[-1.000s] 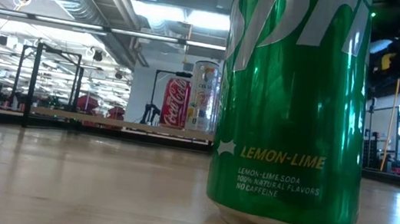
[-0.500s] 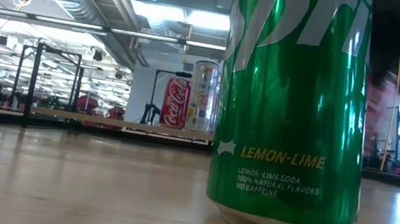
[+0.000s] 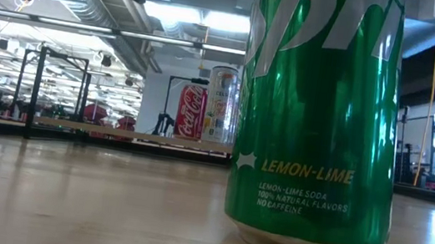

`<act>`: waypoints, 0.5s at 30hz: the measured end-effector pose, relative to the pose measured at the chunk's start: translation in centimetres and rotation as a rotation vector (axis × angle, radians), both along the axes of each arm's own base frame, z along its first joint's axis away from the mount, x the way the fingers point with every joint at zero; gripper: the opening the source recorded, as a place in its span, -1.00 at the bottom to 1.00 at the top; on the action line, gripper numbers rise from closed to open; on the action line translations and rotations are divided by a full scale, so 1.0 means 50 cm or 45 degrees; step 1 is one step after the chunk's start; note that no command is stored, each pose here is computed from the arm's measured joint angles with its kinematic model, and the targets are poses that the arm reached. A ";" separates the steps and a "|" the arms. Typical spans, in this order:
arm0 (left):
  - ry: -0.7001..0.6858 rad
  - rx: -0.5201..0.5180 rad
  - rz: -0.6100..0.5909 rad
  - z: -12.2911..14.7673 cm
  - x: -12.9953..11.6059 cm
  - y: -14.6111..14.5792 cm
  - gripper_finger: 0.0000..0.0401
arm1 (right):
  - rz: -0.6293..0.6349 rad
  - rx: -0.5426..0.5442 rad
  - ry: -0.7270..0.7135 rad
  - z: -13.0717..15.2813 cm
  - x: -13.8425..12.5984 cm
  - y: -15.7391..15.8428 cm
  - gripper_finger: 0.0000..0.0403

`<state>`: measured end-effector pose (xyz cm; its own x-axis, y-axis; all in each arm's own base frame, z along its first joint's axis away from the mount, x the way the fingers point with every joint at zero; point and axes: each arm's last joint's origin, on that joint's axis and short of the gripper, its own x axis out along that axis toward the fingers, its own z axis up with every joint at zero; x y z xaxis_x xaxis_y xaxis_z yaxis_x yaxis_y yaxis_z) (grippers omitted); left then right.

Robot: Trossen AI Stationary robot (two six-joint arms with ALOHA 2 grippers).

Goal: Place canned beverage on shelf
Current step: Put the red white soda can on the shelf aligned with the other red white soda can

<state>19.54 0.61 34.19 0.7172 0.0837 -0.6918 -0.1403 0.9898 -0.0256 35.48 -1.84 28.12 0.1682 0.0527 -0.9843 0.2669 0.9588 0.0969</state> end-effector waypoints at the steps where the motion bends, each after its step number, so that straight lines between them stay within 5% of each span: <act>1: 0.000 -0.001 0.000 -0.001 -0.002 0.000 0.77 | 0.004 0.002 0.031 -0.006 0.013 -0.001 0.26; 8: -0.001 -0.025 0.011 0.000 -0.002 -0.004 0.77 | -0.010 0.022 0.177 -0.045 0.074 -0.004 0.26; 15: -0.014 -0.018 0.004 0.001 -0.001 -0.004 0.77 | -0.069 0.050 0.227 -0.058 0.080 -0.003 0.26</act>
